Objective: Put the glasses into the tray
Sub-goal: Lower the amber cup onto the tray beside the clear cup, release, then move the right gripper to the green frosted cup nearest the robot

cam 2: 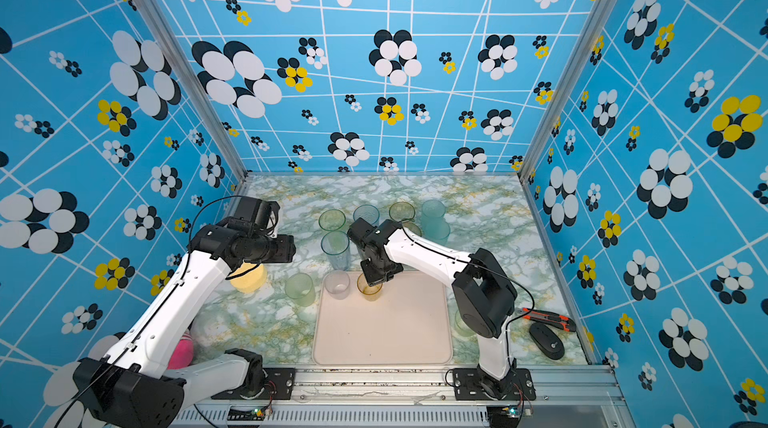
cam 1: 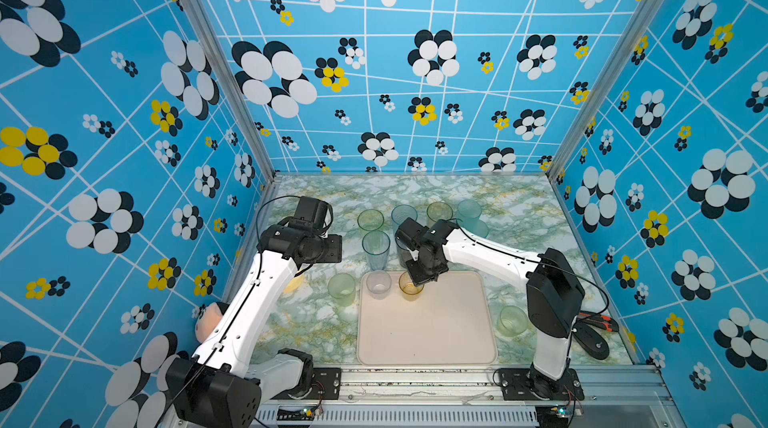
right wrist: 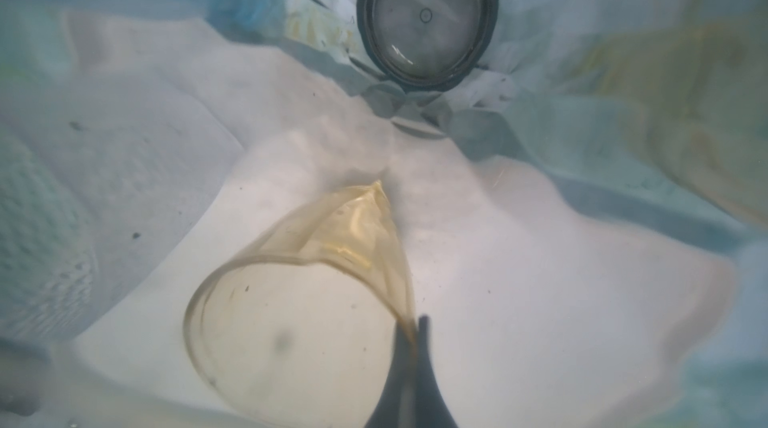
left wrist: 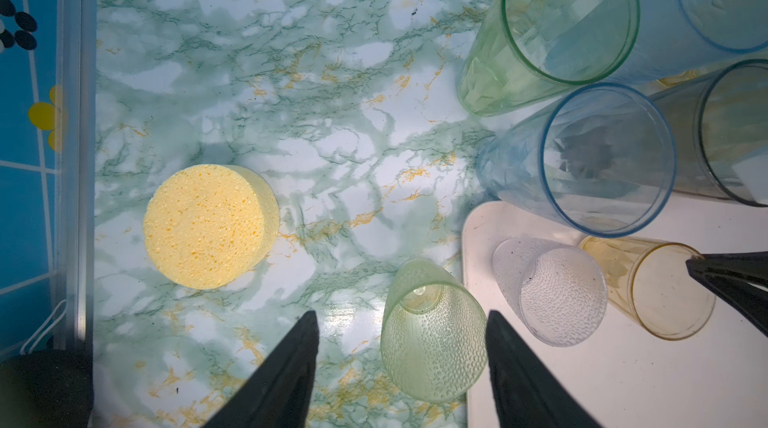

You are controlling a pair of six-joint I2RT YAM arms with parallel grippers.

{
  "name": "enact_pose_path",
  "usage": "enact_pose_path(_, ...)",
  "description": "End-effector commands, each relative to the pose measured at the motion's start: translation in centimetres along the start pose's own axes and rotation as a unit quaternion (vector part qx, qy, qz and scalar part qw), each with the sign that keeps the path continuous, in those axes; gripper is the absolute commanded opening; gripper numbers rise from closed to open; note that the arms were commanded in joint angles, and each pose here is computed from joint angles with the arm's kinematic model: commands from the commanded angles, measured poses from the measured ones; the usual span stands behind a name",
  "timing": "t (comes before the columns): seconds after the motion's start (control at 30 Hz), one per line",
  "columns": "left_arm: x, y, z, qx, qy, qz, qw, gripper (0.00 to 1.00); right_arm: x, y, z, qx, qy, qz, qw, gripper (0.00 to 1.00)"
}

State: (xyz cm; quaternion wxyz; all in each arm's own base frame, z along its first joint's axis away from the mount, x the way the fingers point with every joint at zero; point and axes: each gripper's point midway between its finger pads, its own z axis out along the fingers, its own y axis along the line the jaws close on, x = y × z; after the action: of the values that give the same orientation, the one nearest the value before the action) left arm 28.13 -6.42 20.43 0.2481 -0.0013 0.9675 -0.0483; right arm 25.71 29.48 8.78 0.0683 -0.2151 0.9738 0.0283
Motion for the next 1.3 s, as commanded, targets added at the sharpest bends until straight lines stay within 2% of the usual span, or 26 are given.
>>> enact_pose_path(0.0, 0.5, 0.5, -0.5, -0.007, 0.005, 0.005, 1.000, 0.65, -0.1, 0.4, -0.1, -0.004, -0.001, -0.006, 1.000, 0.06)
enact_pose_path(0.07, 0.5, 0.6, -0.5, -0.007, 0.005, 0.005, 1.000, 0.66, -0.1, 0.3, -0.1, -0.002, -0.003, -0.004, 1.000, 0.08)
enact_pose_path(0.2, 0.6, 0.6, -0.5, -0.007, 0.004, 0.006, 1.000, 0.65, -0.2, -0.3, -1.2, 0.008, -0.016, 0.004, 1.000, 0.23)
enact_pose_path(0.33, 0.5, 0.5, -0.9, -0.005, -0.003, 0.006, 1.000, 0.65, -0.3, -2.8, -4.9, 0.017, -0.054, 0.036, 0.998, 0.26)
enact_pose_path(0.43, 0.6, 0.4, -1.0, -0.001, -0.004, 0.006, 1.000, 0.65, 1.3, -6.8, -8.1, 0.025, -0.078, 0.090, 0.993, 0.28)
enact_pose_path(0.6, 1.1, 0.3, -0.7, 0.001, 0.000, 0.009, 1.000, 0.65, 9.5, -16.1, -9.4, 0.064, -0.047, 0.219, 0.972, 0.28)
enact_pose_path(0.7, 1.0, 0.3, -0.6, 0.000, 0.003, 0.014, 1.000, 0.65, 15.4, -19.1, -9.8, 0.075, -0.020, 0.281, 0.956, 0.28)
enact_pose_path(0.9, 0.1, -0.2, -0.3, 0.010, 0.006, 0.022, 1.000, 0.65, 21.3, -19.1, -9.4, 0.076, 0.025, 0.333, 0.939, 0.29)
enact_pose_path(1.0, -0.4, -0.5, -0.1, 0.016, 0.007, 0.024, 1.000, 0.65, 22.7, -18.2, -8.4, 0.059, 0.049, 0.348, 0.934, 0.29)
enact_pose_path(1.27, -1.0, -0.9, 0.4, 0.023, 0.006, 0.028, 0.999, 0.65, 24.5, -17.5, -6.7, 0.042, 0.061, 0.377, 0.923, 0.28)
